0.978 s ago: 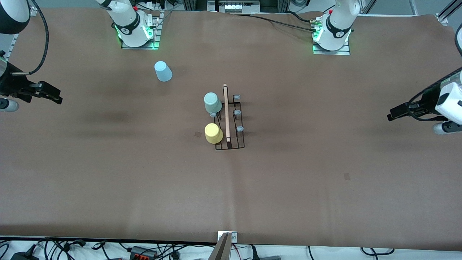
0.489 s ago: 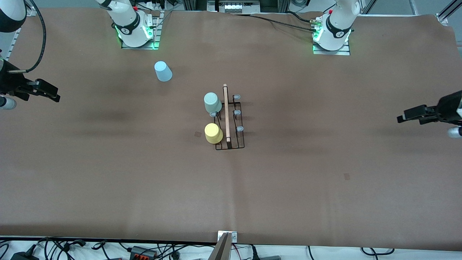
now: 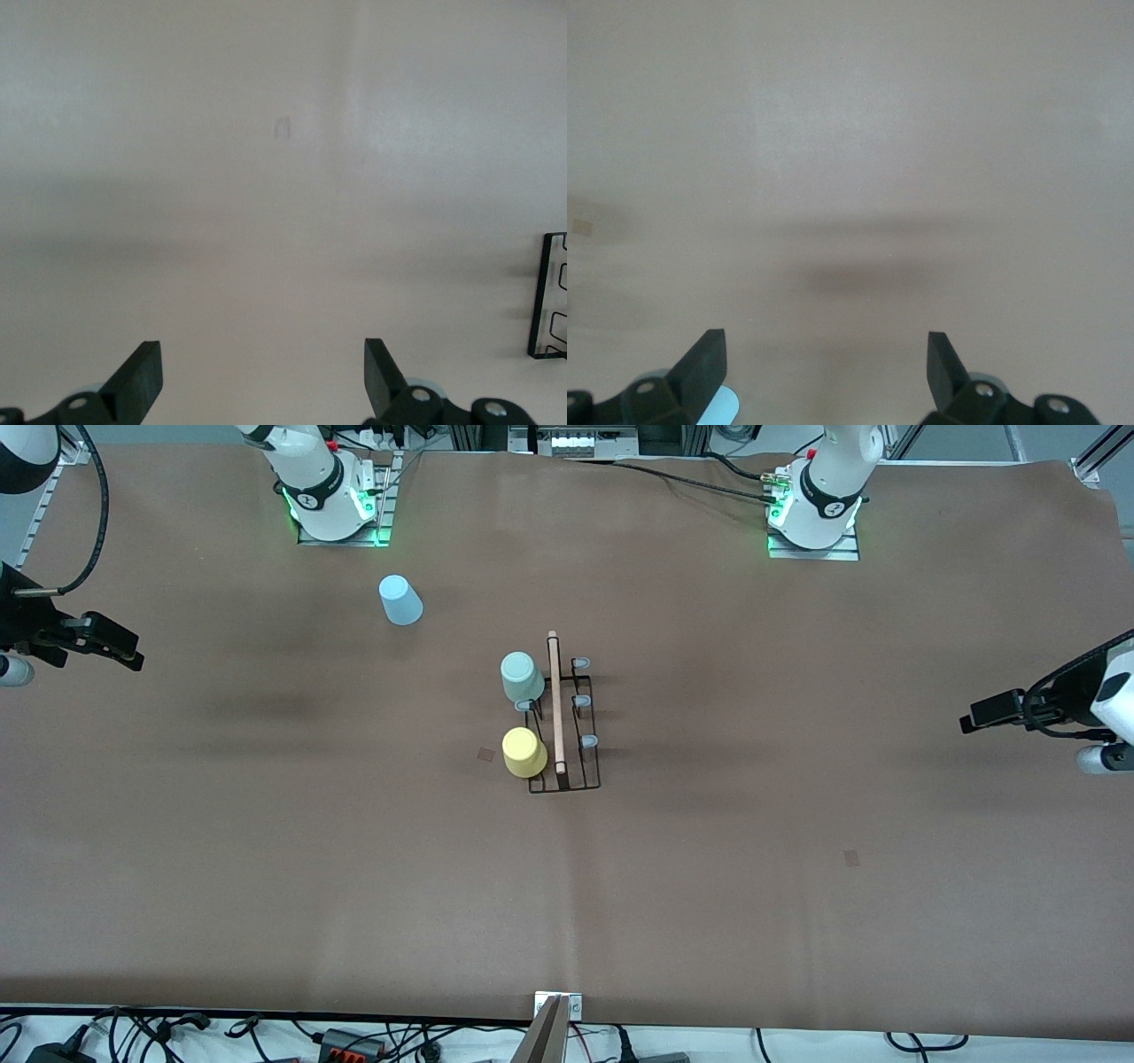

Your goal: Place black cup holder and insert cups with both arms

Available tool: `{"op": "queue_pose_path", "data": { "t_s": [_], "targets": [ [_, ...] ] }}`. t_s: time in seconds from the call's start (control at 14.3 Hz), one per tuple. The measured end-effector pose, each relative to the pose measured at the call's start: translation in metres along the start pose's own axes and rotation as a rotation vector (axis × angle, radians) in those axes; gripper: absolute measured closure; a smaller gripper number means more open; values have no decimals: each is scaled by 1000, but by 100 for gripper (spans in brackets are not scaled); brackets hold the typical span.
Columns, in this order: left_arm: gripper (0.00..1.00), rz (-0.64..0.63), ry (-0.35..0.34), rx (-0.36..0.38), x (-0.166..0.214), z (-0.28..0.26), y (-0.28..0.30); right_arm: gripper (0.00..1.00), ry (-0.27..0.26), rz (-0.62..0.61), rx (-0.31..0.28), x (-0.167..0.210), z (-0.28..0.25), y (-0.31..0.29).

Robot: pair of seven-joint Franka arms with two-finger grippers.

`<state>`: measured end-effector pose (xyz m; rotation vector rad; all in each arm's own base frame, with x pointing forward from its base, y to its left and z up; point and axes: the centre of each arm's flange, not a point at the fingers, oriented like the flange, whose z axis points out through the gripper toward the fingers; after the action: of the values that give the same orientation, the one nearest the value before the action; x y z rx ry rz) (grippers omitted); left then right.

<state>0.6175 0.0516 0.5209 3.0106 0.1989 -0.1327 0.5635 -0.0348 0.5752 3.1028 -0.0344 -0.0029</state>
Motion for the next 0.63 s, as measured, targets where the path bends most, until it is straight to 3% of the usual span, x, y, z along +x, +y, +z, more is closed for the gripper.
{"op": "queue_pose_path", "data": {
  "t_s": [0.35, 0.63],
  "targets": [
    [0, -12, -15, 70, -4, 1, 10, 0, 0, 2, 22, 0, 0, -2],
    [0, -2, -11, 85, -10, -7, 23, 0, 0, -9, 22, 0, 0, -2]
  ]
}}
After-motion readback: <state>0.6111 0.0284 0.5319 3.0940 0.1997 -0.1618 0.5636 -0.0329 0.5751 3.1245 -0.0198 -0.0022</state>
